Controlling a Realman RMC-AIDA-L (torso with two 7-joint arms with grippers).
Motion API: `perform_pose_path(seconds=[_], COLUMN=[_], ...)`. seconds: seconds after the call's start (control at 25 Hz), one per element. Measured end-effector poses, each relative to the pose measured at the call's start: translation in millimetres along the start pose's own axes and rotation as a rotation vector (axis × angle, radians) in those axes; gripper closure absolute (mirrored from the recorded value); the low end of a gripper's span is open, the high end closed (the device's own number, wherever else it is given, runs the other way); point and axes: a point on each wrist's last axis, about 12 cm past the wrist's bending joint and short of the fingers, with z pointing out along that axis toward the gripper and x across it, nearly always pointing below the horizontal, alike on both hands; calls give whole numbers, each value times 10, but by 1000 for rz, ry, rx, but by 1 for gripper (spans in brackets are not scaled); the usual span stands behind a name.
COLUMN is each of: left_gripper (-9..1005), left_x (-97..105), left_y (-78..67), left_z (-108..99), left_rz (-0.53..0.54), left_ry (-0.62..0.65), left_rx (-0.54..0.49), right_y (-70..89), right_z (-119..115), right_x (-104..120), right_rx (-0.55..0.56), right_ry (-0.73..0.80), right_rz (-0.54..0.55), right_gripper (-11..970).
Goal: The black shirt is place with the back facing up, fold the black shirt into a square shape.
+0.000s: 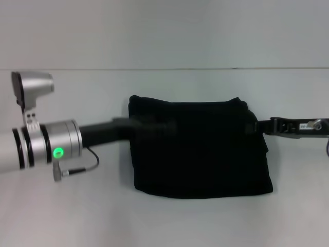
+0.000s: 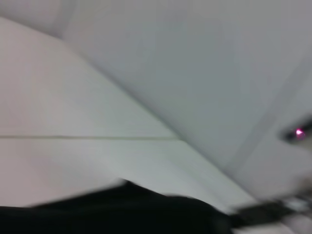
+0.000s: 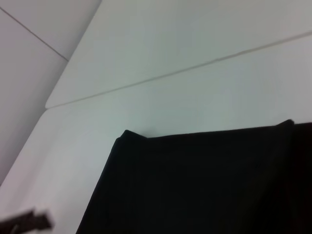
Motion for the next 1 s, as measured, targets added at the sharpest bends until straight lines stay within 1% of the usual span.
perform_pose_path(seconds=[0.04,0.08,0.12,0.16,0.32,0.4,0.48,0.68,0.8,0.88,1.0], left_gripper=[47,47,47,47,47,47,47,47,47,47,47], left_x=[-42,-77,-143,-143,-232,-238,-226,-193,-192,-192,-192], left_y=[43,74,136,136,275,325,349,372,375,375,375], left_z=[3,5,10,10,30,41,66,105,107,108,109], left_rz=[-12,-18,-27,-27,-75,-103,-123,-129,-124,-121,-120], left_ry=[-11,-20,-42,-42,-68,-71,-69,-62,-60,-59,-59], left_rx=[-35,-59,-110,-110,-238,-288,-315,-347,-351,-351,-352], right_y=[-9,-19,-32,-45,-70,-65,-45,11,71,83,123], right_z=[-38,-77,-123,-176,-347,-395,-404,-303,-190,-166,-60], right_x=[-21,-46,-74,-107,-227,-269,-304,-327,-294,-286,-244], right_rx=[-1,-1,-2,-3,-8,-17,-27,-32,-46,-51,-62], right_ry=[-6,-15,-24,-36,-80,-102,-114,-113,-91,-88,-81], right_rz=[1,3,5,7,2,0,-7,-24,-72,-80,-115], right_gripper=[842,798,754,710,546,470,394,356,333,433,582])
